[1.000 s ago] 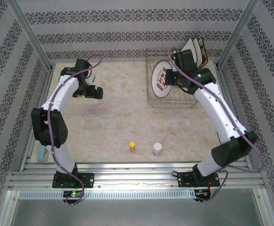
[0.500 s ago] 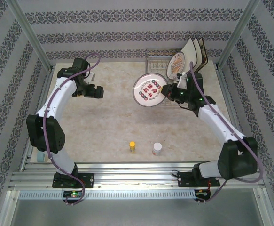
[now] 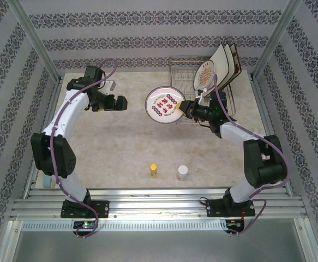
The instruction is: Unload the plates from the dish rack
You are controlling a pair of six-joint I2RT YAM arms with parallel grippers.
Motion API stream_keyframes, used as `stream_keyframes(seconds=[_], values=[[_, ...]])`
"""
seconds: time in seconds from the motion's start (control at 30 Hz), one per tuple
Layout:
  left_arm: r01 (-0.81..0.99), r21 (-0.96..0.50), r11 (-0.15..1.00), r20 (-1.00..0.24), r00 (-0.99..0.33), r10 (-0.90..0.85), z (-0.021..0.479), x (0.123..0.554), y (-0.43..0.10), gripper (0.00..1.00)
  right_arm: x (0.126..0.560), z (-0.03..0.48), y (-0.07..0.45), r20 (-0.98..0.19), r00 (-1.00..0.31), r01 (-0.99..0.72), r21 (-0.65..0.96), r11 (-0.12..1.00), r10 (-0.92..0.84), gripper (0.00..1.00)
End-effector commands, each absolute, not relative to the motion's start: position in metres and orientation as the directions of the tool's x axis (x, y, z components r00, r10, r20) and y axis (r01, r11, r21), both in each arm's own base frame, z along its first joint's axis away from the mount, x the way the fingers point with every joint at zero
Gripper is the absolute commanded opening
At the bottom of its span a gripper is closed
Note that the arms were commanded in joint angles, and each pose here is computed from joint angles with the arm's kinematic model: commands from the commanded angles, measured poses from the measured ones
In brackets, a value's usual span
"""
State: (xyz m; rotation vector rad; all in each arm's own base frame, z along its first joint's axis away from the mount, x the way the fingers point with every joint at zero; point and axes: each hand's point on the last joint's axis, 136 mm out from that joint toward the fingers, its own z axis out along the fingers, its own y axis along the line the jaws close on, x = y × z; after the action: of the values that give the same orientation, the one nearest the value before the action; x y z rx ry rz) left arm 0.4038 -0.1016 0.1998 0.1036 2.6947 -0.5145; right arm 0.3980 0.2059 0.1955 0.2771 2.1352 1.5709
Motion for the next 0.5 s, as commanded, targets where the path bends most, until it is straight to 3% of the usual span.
stream_keyframes(seconds=[0.0,0.23,0.47], values=[[0.246,-0.555,0.795,-0.468,-0.882,-0.054,0.242,0.414,-0.146,1.00,0.406,0.219,0.213,-0.324,-0.855,-0.218,0.933,0.285,0.405,0.00],[0.310,-0.788,0.531,-0.469,-0.862,-0.193,0.274,0.424,-0.186,1.00,0.413,0.223,0.230,-0.328,-0.865,-0.231,0.932,0.279,0.379,0.00],[0.303,-0.828,0.473,-0.442,-0.870,-0.217,0.266,0.425,-0.199,0.98,0.421,0.238,0.248,-0.344,-0.867,-0.260,0.930,0.261,0.361,0.00]])
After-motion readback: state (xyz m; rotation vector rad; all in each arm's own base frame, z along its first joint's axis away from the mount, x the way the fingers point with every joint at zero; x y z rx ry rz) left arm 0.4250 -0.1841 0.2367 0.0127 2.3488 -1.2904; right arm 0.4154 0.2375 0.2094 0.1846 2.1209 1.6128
